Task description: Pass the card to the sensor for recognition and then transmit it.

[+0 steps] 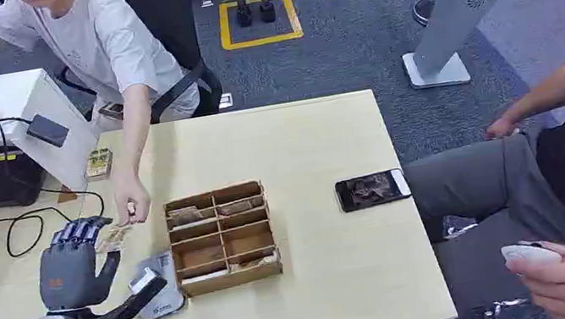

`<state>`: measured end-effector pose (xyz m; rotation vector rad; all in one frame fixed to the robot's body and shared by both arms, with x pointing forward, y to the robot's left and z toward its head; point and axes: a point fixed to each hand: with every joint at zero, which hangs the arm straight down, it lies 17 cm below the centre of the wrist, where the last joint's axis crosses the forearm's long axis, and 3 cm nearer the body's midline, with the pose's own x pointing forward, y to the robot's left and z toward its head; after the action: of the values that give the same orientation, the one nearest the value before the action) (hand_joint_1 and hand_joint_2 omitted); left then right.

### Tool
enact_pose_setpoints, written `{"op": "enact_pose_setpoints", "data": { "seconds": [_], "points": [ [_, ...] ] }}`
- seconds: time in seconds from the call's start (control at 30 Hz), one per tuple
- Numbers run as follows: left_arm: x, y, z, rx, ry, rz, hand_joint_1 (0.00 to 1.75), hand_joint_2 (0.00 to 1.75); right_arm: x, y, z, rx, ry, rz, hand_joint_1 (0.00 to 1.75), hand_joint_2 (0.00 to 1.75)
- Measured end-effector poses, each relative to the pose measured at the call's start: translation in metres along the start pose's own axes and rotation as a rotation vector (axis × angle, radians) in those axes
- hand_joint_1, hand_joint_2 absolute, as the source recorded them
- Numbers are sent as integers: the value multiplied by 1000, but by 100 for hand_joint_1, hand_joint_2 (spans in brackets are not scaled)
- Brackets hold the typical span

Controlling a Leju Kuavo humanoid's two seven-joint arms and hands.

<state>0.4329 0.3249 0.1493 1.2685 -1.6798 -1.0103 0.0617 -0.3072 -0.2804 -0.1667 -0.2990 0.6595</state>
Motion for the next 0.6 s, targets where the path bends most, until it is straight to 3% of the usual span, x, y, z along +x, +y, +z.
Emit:
{"op": "enact_pose_setpoints", "data": {
  "seconds": [0.23, 0.47, 0.6],
  "points": [
    [-1, 4, -4, 19, 18, 80, 175, 175, -1, -2, 0, -10, 6, 5, 0, 175],
    [10, 2, -6, 8, 43, 376, 175, 175, -1, -2, 0, -9, 8, 7, 0, 175],
    [17, -13, -6, -74, 111, 606, 175, 175, -1, -2, 0, -11, 11, 7, 0, 175]
  ]
}}
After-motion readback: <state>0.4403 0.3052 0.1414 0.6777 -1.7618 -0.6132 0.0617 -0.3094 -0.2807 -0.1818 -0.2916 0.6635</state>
